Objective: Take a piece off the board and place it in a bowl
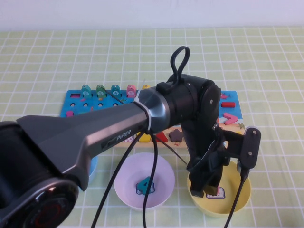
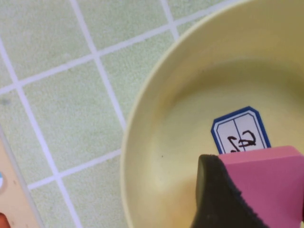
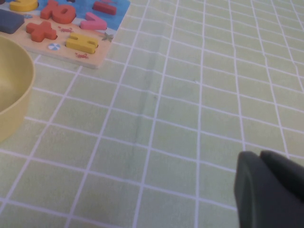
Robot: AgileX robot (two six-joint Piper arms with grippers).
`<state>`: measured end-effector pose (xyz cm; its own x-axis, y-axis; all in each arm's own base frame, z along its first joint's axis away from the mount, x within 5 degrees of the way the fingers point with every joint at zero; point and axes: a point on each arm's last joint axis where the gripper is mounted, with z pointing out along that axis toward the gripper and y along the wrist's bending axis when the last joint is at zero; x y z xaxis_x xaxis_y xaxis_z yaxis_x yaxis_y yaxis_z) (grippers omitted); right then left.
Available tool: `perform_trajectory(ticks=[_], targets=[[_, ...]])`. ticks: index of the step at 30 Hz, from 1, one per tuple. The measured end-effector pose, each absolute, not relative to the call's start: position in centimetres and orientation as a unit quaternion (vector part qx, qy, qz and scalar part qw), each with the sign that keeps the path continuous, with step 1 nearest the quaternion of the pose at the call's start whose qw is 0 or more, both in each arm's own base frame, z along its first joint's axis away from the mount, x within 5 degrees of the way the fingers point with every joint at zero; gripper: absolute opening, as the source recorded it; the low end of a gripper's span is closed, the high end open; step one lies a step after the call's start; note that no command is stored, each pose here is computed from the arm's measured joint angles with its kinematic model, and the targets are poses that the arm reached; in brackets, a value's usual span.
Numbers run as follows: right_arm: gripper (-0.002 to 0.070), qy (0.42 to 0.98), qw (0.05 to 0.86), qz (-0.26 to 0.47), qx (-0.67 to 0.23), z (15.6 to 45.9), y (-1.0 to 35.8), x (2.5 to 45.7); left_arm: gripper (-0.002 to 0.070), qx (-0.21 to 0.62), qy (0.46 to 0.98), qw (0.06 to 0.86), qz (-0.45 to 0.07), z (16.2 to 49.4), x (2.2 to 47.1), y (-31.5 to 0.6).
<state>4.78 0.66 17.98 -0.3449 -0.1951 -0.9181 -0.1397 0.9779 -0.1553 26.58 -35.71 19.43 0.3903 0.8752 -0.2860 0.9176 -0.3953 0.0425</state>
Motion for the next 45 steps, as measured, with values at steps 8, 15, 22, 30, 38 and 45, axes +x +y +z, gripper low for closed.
perform_trajectory(ticks=[8,15,22,30,38,45], targets=[[-0.0017,0.82,0.563,-0.025,-0.102,18.0,0.7,4.8,0.0288,0.811,0.565,0.112,-0.109,19.5,26.7,-36.0],[-0.0017,0.82,0.563,-0.025,-0.102,18.0,0.7,4.8,0.0417,0.801,0.578,0.11,-0.11,19.5,26.7,-36.0],[-0.0017,0.82,0.563,-0.025,-0.102,18.0,0.7,4.8,0.0343,0.761,0.633,0.109,-0.087,22.0,27.6,-36.1],[-0.0017,0.82,0.563,-0.025,-0.102,18.0,0.7,4.8,0.0013,0.677,0.702,0.22,-0.027,32.6,28.4,-33.5],[-0.0017,0.82,0.563,-0.025,-0.102,18.0,0.7,4.8,-0.0001,0.603,0.706,0.362,-0.086,39.6,26.1,-27.9],[-0.0017,0.82,0.563,-0.025,-0.102,18.0,0.7,4.8,-0.0001,0.53,0.706,0.458,-0.104,37.8,22.0,-23.0]])
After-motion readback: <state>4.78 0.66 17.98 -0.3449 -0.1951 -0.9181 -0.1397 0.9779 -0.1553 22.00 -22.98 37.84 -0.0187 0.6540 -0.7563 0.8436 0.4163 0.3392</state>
